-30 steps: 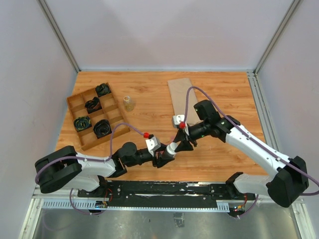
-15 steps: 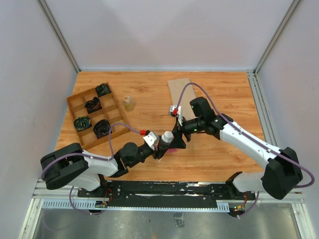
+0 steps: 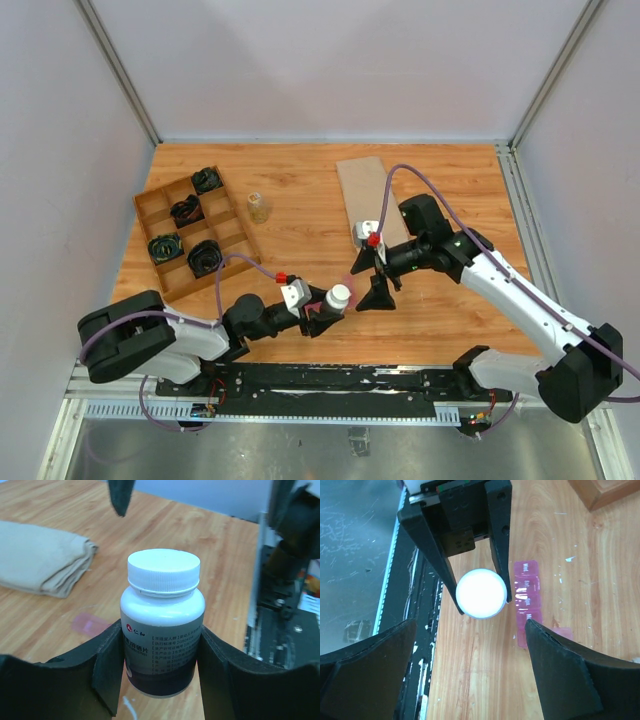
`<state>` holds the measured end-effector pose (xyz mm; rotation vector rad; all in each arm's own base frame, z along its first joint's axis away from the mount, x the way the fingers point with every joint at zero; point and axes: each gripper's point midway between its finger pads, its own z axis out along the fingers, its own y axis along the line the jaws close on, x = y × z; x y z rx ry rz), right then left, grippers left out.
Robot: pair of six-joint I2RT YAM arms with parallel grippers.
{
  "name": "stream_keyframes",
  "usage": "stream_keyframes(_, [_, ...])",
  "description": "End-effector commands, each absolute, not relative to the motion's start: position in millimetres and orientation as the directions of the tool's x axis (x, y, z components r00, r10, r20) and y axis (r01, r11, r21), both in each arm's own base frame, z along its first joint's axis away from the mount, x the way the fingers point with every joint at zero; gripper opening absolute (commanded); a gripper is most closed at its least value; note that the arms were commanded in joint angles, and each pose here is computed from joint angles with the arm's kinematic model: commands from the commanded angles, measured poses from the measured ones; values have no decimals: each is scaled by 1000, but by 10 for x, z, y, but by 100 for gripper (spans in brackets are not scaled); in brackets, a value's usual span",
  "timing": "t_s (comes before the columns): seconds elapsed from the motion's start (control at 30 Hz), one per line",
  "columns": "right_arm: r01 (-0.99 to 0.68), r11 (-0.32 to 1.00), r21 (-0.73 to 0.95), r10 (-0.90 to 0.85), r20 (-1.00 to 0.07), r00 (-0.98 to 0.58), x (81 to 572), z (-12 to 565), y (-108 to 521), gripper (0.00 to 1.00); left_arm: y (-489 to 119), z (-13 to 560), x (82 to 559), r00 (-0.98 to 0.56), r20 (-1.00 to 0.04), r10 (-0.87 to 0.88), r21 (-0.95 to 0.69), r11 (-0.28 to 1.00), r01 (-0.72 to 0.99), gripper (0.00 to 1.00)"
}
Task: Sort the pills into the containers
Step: Screw the lid of the pill bottle onto the pill bottle.
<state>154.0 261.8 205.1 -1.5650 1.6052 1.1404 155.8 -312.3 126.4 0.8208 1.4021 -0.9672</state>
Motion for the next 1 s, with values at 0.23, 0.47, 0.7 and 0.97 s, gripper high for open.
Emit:
stream_keyframes(0.23, [-865, -501, -36, -221, -961, 168, 797, 2211, 2424, 92, -3353, 1550, 784, -120, -986, -112, -115, -55, 992, 0])
stream_keyframes(0.47, [-855, -510, -93, -256, -933, 254, 804, 2002, 2435, 88, -3486, 1536, 764, -151, -984, -92, -141, -108, 984, 0])
stream_keyframes(0.7, [-858, -503, -100, -298, -912, 281, 834, 1900, 2499, 73, -3552, 1498, 752, -186, -978, -90, -173, -134, 976, 0])
stream_keyframes(0.97, [-864, -493, -101, -338, -893, 297, 867, 1791, 2527, 62, -3568, 1522, 747, -191, -976, -102, -175, -145, 974, 0])
